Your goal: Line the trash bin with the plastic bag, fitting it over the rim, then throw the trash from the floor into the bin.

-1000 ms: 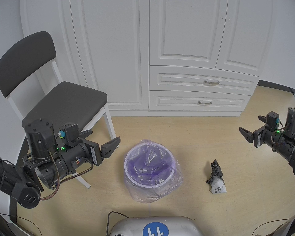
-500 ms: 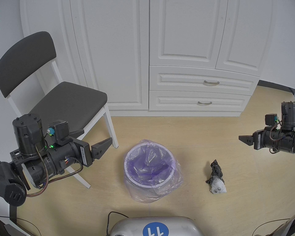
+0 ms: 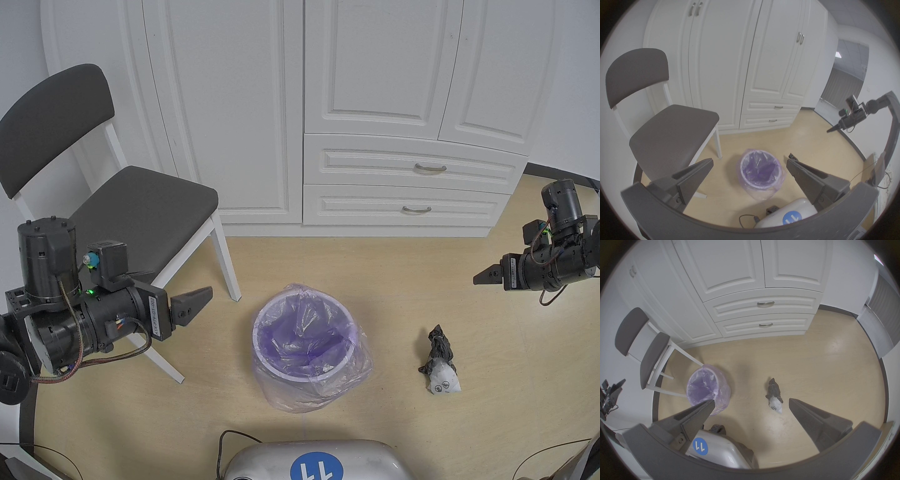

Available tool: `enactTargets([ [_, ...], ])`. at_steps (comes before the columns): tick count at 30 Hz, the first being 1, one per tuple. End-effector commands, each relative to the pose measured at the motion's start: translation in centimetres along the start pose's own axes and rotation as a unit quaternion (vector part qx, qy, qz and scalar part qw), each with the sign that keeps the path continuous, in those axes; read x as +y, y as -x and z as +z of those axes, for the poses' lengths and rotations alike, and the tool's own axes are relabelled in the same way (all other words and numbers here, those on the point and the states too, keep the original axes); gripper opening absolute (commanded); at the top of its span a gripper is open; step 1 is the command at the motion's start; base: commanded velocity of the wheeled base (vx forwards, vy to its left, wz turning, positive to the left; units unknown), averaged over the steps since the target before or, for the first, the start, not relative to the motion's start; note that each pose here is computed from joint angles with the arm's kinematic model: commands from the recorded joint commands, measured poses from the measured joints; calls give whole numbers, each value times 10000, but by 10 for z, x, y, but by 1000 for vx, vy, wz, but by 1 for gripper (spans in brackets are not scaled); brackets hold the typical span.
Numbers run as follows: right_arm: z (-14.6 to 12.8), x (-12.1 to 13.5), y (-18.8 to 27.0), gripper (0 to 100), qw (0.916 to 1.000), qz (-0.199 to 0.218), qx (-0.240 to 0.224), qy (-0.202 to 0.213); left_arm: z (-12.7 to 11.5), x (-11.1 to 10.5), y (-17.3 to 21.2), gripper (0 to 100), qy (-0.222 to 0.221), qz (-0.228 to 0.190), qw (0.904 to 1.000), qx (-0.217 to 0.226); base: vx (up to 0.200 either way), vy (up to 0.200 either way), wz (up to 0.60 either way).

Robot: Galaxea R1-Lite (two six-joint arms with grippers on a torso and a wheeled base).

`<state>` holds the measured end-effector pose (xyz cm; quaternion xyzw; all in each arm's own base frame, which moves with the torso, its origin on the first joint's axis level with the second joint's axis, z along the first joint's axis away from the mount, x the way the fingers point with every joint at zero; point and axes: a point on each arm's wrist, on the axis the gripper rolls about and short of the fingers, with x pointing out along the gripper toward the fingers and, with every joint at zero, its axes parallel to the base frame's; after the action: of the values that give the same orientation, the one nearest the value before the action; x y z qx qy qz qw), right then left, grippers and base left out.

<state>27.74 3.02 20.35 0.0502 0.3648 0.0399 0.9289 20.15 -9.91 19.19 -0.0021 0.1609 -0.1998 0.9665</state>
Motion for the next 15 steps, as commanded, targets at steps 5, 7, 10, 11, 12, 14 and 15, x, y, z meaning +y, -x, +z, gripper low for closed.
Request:
enactTargets([
  [5,-16,13,33,100,9988,223,-232,373,-48,14,-60,100,-94,215,9903,1368,0,0,0],
  [7,-18,13,36,100,9986,230,-286,389,-54,18,-74,100,-50,222,9887,1482,0,0,0],
  [10,-16,13,38,100,9983,220,-372,392,-59,23,-86,100,-26,250,9889,1465,0,0,0],
  [11,-15,13,38,100,9983,199,-390,391,-59,23,-88,100,-27,255,9894,1426,0,0,0],
  [12,-15,13,38,100,9982,170,-418,402,-59,23,-89,100,-28,253,9902,1373,0,0,0],
  [14,-18,16,37,100,9979,109,-404,500,-58,23,-89,100,-25,274,9909,1319,0,0,0],
  [15,-19,17,38,100,9978,79,-400,528,-58,23,-89,100,-18,282,9909,1318,0,0,0],
])
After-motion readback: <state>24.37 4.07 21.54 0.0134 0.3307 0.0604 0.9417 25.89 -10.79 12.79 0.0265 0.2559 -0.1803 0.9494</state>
